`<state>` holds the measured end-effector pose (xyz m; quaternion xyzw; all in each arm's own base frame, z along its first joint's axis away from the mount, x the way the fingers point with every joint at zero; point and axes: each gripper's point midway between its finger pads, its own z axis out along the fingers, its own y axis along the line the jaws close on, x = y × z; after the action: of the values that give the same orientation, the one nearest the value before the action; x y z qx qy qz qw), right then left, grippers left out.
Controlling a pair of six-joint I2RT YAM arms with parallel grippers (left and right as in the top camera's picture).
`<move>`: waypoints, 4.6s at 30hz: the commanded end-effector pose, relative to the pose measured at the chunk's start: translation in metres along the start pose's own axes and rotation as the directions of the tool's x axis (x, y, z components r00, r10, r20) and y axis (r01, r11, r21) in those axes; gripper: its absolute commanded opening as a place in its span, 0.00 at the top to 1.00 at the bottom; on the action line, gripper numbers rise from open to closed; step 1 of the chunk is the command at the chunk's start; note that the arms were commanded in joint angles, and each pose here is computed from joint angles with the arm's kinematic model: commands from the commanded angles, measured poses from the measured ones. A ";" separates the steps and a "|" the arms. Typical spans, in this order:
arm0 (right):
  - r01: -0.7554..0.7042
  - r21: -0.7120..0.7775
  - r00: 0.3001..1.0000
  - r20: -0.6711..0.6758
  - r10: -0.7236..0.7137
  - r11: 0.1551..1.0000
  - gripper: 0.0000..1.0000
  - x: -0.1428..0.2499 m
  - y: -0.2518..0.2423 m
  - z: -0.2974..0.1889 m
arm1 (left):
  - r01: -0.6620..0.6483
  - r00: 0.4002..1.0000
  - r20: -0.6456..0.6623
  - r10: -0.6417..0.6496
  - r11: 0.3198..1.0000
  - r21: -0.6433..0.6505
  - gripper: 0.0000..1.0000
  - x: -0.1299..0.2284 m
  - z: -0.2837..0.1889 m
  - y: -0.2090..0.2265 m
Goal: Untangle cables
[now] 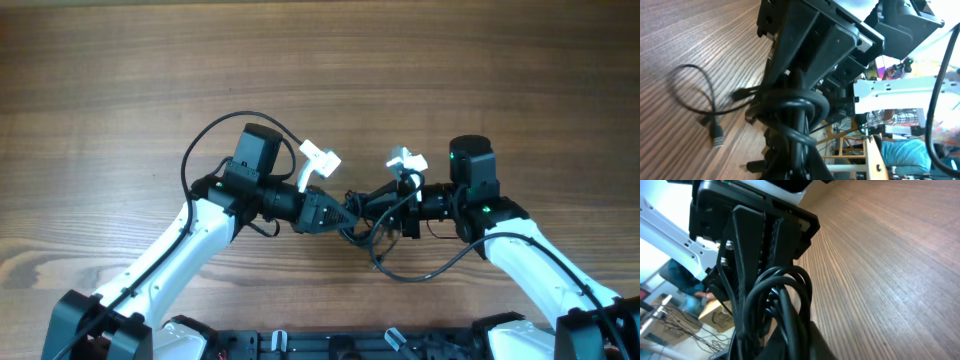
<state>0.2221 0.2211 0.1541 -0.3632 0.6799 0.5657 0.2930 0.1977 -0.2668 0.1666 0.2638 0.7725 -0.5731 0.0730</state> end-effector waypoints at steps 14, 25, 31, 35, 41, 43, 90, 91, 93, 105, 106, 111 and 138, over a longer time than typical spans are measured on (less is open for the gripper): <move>-0.778 0.127 0.616 0.349 0.706 0.616 0.96 -0.044 -0.056 -0.010 | 0.303 0.933 0.289 -0.213 0.900 -0.314 0.41 -0.047 -0.015 0.059; -0.745 0.156 0.655 0.353 0.668 0.648 0.84 -0.044 -0.059 -0.011 | 0.249 0.931 0.332 -0.150 0.927 -0.281 0.96 -0.067 -0.008 0.045; -0.475 0.336 0.871 0.314 0.379 0.813 0.01 -0.041 -0.077 -0.031 | 0.320 0.911 0.360 -0.199 0.892 -0.319 0.96 -0.061 -0.028 0.061; -0.221 0.424 0.968 0.202 0.146 0.878 0.00 -0.035 -0.081 -0.037 | 0.333 0.895 0.402 -0.194 0.889 -0.314 0.96 -0.065 -0.050 0.060; -0.035 0.290 0.999 0.037 0.025 0.956 0.07 -0.015 -0.048 -0.005 | 0.264 0.907 0.393 -0.152 0.932 -0.248 0.96 -0.075 -0.050 0.041; 0.001 0.273 1.000 0.008 -0.003 0.962 0.18 -0.011 -0.043 0.002 | 0.261 0.906 0.397 -0.148 0.933 -0.248 0.96 -0.076 -0.051 0.041; -0.610 0.179 0.776 0.334 0.535 0.772 0.96 -0.054 -0.057 -0.012 | -0.152 0.937 0.264 0.229 0.947 -0.283 0.96 -0.079 -0.010 0.004; -0.606 0.179 0.780 0.325 0.535 0.775 0.96 -0.053 -0.055 -0.008 | -0.171 0.936 0.252 0.244 0.944 -0.281 0.96 -0.077 -0.006 0.002; -0.593 0.204 0.791 0.329 0.516 0.779 0.96 -0.052 -0.057 -0.004 | -0.198 0.935 0.235 0.265 0.941 -0.275 0.96 -0.074 -0.001 -0.002; -0.502 0.182 0.843 0.323 0.431 0.846 0.77 -0.065 -0.048 -0.004 | -0.227 0.943 0.203 0.265 0.955 -0.193 0.96 -0.066 0.005 -0.015; -0.475 0.199 0.860 0.310 0.405 0.857 0.67 -0.062 -0.049 -0.003 | -0.229 0.942 0.204 0.268 0.954 -0.195 0.96 -0.066 0.004 -0.015; -0.451 0.264 0.885 0.253 0.390 0.853 0.16 -0.040 -0.057 -0.006 | -0.223 0.933 0.240 0.268 0.955 -0.198 0.96 -0.075 -0.018 -0.007; -0.370 -0.075 0.913 0.154 0.377 0.926 0.43 -0.061 -0.003 -0.041 | -0.384 0.859 -0.032 0.511 0.602 -0.700 0.96 -0.068 -0.014 0.063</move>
<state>0.2620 0.1828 0.2065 -0.1812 0.6979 0.6510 0.2373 0.2682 -0.2729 0.1452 0.3538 0.8221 -0.3028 0.3276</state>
